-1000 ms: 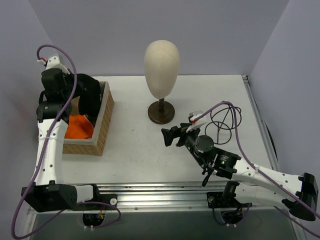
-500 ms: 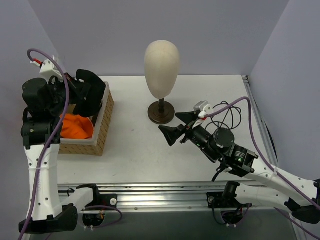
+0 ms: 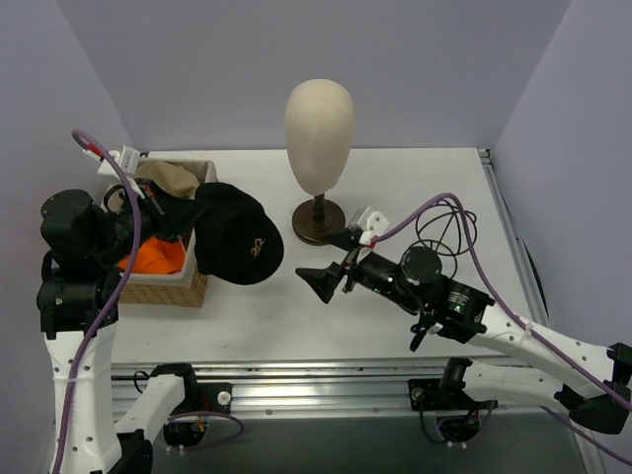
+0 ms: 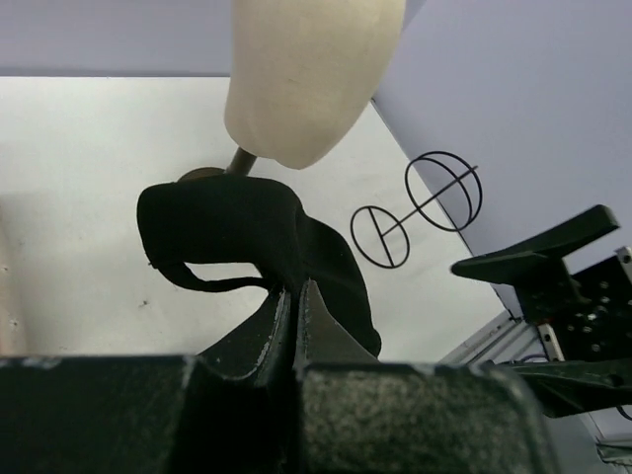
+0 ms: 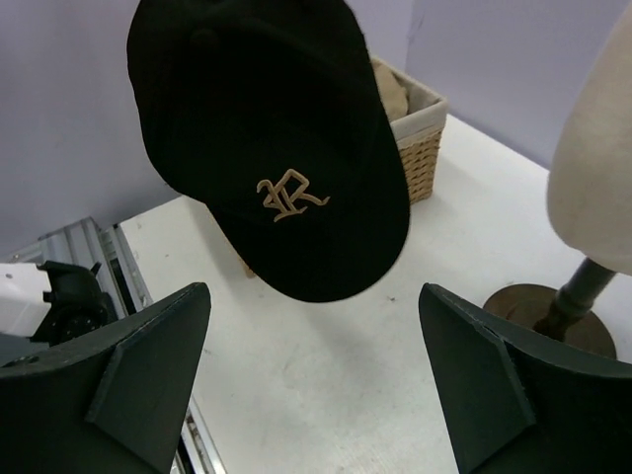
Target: Stack the hats
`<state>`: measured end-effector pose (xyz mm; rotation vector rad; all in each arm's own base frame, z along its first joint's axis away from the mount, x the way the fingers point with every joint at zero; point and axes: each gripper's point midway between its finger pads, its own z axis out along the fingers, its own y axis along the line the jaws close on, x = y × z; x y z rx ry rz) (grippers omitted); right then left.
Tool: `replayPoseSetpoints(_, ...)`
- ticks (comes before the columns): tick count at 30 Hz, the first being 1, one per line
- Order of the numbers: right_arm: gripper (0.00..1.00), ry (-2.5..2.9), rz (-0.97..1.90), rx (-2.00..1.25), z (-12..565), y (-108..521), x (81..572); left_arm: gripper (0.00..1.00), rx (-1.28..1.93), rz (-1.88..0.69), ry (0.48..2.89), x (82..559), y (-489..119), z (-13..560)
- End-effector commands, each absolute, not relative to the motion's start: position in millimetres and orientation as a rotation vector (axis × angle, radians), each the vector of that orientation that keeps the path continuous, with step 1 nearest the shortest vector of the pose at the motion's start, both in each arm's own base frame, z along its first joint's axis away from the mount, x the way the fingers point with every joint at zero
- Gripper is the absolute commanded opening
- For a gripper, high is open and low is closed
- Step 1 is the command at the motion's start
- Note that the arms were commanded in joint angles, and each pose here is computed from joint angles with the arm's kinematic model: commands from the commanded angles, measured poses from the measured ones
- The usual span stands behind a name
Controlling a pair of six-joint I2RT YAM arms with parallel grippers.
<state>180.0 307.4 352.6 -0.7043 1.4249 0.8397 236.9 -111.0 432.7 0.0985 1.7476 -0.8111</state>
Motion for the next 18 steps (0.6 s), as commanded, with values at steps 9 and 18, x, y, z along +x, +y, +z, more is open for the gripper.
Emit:
replayPoseSetpoints(9,0.92,1.371,1.039,-0.666,340,350,174,0.02,0.162,-1.056,1.577,195,-138,490)
replayPoseSetpoints(18,0.95,1.329,1.106,-0.644,338,359,171,0.02,0.210,-1.186,1.382,151,-148,550)
